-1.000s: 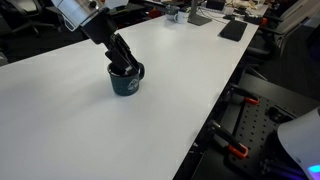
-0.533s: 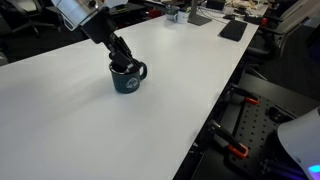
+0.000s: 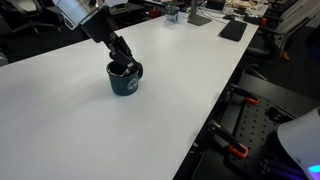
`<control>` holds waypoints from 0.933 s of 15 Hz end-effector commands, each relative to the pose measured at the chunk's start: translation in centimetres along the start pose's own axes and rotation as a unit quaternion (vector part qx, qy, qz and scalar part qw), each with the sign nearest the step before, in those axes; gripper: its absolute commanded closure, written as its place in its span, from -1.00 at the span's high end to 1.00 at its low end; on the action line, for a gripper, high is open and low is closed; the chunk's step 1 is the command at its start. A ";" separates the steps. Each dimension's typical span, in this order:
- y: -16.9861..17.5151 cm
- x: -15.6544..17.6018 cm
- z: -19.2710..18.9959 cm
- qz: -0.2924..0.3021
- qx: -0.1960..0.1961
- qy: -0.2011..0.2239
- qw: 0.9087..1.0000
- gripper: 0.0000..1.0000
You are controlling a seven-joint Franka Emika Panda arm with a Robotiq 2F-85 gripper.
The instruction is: Remove the marker from the cup and put it on the table
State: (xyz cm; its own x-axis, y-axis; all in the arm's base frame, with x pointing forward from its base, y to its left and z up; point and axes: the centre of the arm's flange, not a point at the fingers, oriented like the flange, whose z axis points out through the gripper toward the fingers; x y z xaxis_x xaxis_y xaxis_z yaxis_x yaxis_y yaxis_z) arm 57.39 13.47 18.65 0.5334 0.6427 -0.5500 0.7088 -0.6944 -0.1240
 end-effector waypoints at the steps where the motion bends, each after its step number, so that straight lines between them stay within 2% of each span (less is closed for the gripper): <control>1: 0.1 -0.2 0.3 0.005 0.006 0.004 1.000 -0.90; 6: 0.3 -1.2 -0.1 0.018 0.003 0.006 1.000 -0.90; 14: 0.8 -5.4 -2.3 0.072 -0.002 0.016 0.997 -0.90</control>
State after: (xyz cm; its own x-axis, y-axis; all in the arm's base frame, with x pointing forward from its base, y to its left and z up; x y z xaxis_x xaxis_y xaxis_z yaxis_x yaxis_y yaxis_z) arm 57.87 10.95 21.05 0.6074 0.5830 -0.5395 0.6572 -0.7504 -0.0710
